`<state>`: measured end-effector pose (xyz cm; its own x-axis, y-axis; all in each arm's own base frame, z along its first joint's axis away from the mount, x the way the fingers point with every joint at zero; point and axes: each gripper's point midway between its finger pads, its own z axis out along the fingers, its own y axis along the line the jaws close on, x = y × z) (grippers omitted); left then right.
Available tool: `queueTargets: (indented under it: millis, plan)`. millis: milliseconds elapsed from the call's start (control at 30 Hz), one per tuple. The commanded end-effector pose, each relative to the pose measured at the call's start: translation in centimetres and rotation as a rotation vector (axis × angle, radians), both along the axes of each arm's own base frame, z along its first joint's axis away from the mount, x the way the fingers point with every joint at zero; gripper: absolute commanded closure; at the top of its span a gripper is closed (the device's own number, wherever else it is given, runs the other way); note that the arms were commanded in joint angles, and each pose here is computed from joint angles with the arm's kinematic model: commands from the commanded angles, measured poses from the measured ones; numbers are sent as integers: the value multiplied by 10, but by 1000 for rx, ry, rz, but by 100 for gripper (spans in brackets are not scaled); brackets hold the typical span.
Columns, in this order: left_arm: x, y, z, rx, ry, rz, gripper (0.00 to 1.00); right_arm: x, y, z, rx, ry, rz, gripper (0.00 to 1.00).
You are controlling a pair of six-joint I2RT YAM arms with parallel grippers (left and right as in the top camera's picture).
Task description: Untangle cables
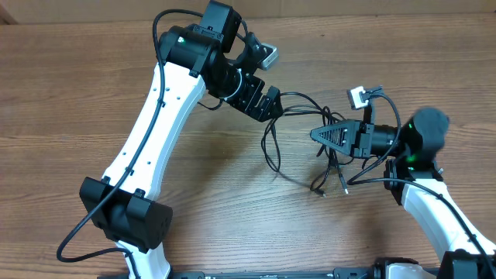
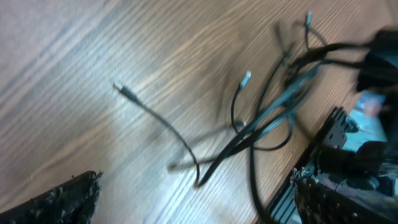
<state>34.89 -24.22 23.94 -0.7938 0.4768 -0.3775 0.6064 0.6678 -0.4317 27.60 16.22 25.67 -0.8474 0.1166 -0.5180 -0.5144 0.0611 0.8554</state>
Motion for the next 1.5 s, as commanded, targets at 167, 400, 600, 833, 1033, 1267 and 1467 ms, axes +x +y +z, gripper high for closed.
queueTargets:
  millis: [167, 400, 600, 833, 1033, 1267, 1467]
  plan:
    - [-24, -13, 6, -71, 119, -18, 0, -17, -1, 48, 38, -25, 23, 96]
    - [-31, -20, 1, -24, 100, -51, 0, -18, -5, 54, 43, -25, 10, 96]
    - [-31, -24, 2, -27, 86, -62, 0, -14, -9, 55, 55, -16, -17, 96]
    - [-20, -13, -5, 37, 46, -26, 0, 4, -26, 50, 81, 81, -101, 96]
    - [7, -14, 7, -54, -18, 24, 0, 7, -33, 49, 77, 86, -120, 96]
    - [-13, -41, 38, -300, -172, -334, 2, 4, -32, 46, 61, 80, -101, 92]
    - [-8, -42, 47, -348, -321, -456, 3, -14, -29, 33, -9, 68, -5, 93]
